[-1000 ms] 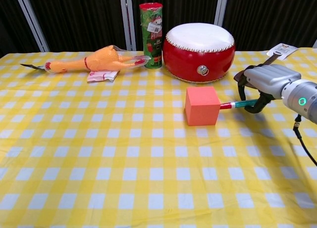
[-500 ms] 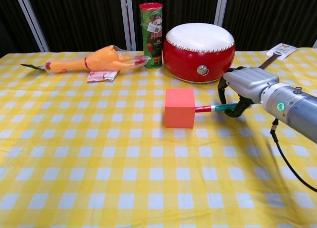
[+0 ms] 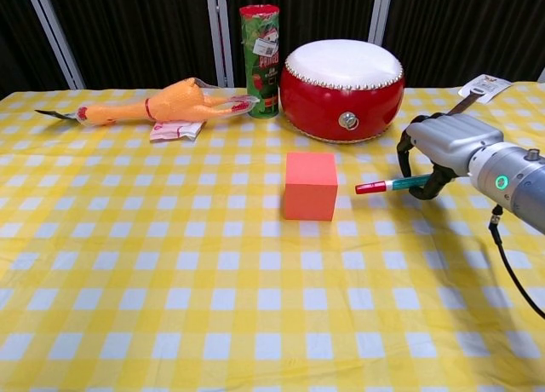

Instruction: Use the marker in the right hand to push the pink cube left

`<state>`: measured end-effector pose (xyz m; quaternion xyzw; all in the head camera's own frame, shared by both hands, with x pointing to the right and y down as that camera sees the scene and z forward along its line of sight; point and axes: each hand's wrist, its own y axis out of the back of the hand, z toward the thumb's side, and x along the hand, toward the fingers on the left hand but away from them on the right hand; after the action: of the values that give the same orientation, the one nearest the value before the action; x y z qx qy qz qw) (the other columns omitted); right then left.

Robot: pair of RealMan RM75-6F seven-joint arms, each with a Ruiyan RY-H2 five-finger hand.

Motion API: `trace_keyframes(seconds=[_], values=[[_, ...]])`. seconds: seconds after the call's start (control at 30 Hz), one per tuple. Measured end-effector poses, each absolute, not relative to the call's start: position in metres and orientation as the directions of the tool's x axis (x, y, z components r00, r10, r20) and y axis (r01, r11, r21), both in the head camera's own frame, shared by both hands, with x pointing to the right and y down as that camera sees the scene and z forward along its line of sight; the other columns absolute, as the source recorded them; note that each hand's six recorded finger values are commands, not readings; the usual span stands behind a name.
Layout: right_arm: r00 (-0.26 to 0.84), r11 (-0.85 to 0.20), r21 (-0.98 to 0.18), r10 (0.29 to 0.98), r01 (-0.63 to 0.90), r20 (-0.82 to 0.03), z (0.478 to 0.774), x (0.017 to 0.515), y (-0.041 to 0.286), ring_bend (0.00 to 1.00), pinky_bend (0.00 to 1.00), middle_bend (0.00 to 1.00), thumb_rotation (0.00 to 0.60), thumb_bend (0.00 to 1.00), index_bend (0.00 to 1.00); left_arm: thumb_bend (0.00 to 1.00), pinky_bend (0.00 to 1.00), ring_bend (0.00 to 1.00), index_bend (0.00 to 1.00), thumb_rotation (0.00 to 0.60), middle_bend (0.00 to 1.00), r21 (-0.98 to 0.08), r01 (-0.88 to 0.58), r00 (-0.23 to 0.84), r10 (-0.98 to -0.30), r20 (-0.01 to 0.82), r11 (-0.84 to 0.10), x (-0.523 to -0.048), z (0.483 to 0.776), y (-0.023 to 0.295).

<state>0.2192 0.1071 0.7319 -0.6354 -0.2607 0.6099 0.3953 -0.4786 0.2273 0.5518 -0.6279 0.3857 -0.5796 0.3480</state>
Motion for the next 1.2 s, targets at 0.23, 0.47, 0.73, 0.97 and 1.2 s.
trace_keyframes(seconds=[0.23,0.47,0.73,0.97,1.2], values=[[0.130,-0.552,-0.823,0.814,-0.131,-0.567,0.732,0.201,0.106,0.02,0.05,0.25,0.600,0.50,0.63,0.00,0.00,0.00,0.00,0.600,0.00,-0.881,-0.090,0.029,-0.885,0.465,-0.465,-0.479,0.552,0.227],[0.158,-0.550,-0.826,0.811,-0.123,-0.563,0.732,0.173,0.107,0.03,0.06,0.26,0.600,0.50,0.63,0.00,0.00,0.00,0.00,0.600,0.00,-0.876,-0.101,0.025,-0.882,0.471,-0.471,-0.480,0.552,0.227],[0.193,-0.552,-0.827,0.804,-0.109,-0.562,0.731,0.143,0.114,0.03,0.06,0.26,0.600,0.50,0.63,0.00,0.00,0.00,0.00,0.600,0.00,-0.874,-0.104,0.033,-0.880,0.474,-0.475,-0.479,0.552,0.227],[0.187,-0.546,-0.830,0.809,-0.113,-0.557,0.728,0.140,0.115,0.03,0.06,0.26,0.600,0.50,0.63,0.00,0.00,0.00,0.00,0.600,0.00,-0.874,-0.105,0.027,-0.880,0.475,-0.475,-0.481,0.551,0.228],[0.151,-0.547,-0.828,0.814,-0.120,-0.560,0.727,0.156,0.115,0.03,0.06,0.26,0.600,0.50,0.63,0.00,0.00,0.00,0.00,0.600,0.00,-0.874,-0.101,0.028,-0.880,0.475,-0.475,-0.480,0.551,0.228]])
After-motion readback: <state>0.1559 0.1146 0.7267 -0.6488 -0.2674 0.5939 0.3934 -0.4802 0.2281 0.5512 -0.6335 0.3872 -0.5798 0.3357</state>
